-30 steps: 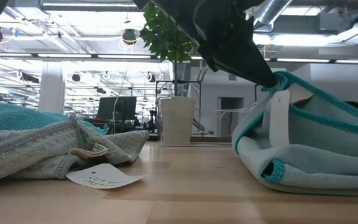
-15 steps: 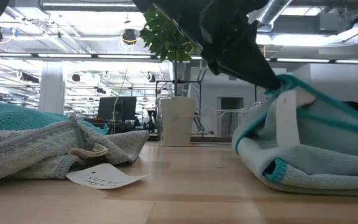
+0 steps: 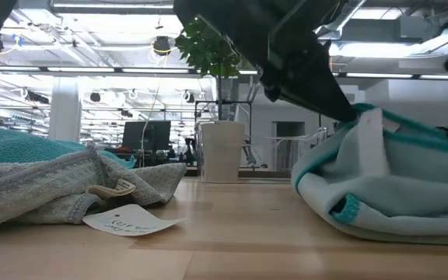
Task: Fold microfiber towels
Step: Fold the light blue microfiber cloth
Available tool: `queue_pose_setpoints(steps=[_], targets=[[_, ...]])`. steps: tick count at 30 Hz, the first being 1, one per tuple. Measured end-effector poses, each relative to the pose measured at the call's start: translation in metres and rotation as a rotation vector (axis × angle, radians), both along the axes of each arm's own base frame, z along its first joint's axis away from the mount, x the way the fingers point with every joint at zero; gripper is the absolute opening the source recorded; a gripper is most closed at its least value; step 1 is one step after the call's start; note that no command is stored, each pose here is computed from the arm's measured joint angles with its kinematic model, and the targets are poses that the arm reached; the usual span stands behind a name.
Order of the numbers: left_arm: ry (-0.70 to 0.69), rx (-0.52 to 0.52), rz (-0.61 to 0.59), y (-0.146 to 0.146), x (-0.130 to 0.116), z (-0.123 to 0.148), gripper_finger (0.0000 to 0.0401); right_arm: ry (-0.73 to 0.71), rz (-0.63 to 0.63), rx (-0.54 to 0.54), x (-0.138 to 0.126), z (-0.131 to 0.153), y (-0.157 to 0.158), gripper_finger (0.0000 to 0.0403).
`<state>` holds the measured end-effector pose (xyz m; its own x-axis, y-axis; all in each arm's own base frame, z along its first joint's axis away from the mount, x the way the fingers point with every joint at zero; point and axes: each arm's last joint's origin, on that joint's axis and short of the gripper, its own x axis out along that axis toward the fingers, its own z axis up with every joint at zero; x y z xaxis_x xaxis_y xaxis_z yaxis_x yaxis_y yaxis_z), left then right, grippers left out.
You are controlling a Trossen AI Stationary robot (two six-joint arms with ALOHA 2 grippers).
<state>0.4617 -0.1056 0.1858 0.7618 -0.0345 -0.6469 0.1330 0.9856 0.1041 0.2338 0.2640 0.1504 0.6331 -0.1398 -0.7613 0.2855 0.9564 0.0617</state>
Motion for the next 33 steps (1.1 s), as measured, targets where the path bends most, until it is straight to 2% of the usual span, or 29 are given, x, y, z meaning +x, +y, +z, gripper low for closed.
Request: queue_pose_setpoints(steps=[6, 13, 19, 21, 25, 28, 33], targets=[[0.005, 0.0, 0.002, 0.0, 0.0, 0.0, 0.0002, -0.034, 0.051, -0.01, 0.009, 0.003, 0.0, 0.0164], [0.002, -0.009, 0.011, 0.0, 0.0, 0.0, 0.0002, -0.012, 0.048, -0.042, 0.008, 0.0, -0.003, 0.0164], [0.001, -0.013, 0.015, 0.001, 0.0, 0.0, 0.0002, -0.014, 0.022, -0.015, 0.013, -0.013, 0.001, 0.0164], [0.0, -0.013, 0.016, 0.001, 0.0, 0.0, 0.0002, 0.013, 0.016, -0.04, 0.01, -0.018, -0.002, 0.0164], [-0.002, -0.013, 0.017, 0.001, 0.0, 0.0, 0.0002, 0.008, 0.002, -0.04, 0.011, -0.015, -0.003, 0.0161], [-0.005, -0.017, 0.02, 0.002, 0.001, 0.0, 0.0002, 0.016, 0.006, -0.032, 0.01, -0.016, -0.003, 0.0142], [-0.011, -0.021, 0.022, 0.002, 0.001, 0.001, 0.0002, 0.043, 0.018, -0.012, 0.011, -0.021, -0.001, 0.007]])
